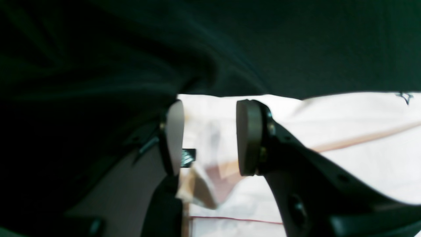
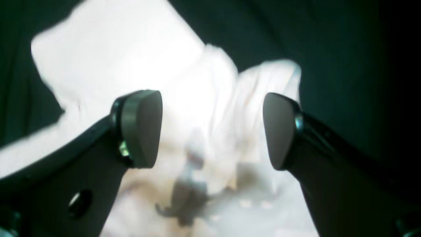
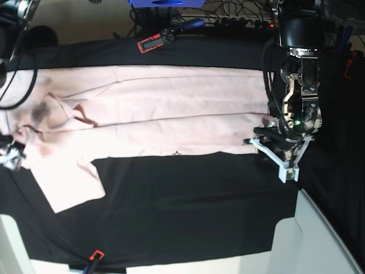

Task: Fold the T-shirt properly
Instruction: 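Lower the right gripper onto the loose shirt flap and pinch it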

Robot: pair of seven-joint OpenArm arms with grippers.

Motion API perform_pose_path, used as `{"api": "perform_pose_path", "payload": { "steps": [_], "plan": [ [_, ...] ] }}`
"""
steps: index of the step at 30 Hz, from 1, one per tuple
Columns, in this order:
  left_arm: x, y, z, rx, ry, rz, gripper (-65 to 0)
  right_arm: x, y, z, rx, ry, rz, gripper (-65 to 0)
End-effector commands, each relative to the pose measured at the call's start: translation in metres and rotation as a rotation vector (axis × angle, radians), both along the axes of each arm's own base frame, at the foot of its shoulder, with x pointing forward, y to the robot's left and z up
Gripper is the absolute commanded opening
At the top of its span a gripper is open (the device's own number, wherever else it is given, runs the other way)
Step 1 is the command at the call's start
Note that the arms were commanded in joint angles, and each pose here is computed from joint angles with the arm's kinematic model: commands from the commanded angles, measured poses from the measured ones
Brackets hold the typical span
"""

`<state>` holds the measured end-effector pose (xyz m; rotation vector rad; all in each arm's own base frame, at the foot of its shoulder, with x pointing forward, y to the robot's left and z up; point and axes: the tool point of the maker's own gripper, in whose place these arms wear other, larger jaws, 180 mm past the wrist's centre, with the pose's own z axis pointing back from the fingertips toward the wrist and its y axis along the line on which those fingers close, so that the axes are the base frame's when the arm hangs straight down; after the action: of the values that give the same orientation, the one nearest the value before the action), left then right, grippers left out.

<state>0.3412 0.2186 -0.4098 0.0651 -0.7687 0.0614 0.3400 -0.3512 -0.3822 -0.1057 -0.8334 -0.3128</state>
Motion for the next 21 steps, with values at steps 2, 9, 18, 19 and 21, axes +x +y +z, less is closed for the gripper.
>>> {"api": "perform_pose_path", "payload": {
  "steps": [2,9,18,19,21],
  "plan": [
    [0.009,0.012,0.015,0.014,-0.050,0.024,-39.0,0.029,-0.015,0.013,-0.030,-0.011,0.014,-19.4],
    [0.002,0.026,0.014,0.019,-0.044,0.061,-39.0,0.085,-0.007,-0.019,-0.071,0.042,0.106,-19.2],
    [-0.003,0.025,0.009,0.016,-0.030,0.062,-39.1,0.097,0.039,-0.070,-0.065,0.130,0.268,-12.5],
    [-0.003,0.025,0.009,0.015,-0.030,0.062,-39.1,0.097,0.049,-0.072,-0.062,0.135,0.296,-12.9],
    [-0.003,0.024,0.009,0.012,-0.032,0.062,-39.1,0.099,0.068,-0.078,-0.057,0.143,0.338,-12.9]
  ]
}}
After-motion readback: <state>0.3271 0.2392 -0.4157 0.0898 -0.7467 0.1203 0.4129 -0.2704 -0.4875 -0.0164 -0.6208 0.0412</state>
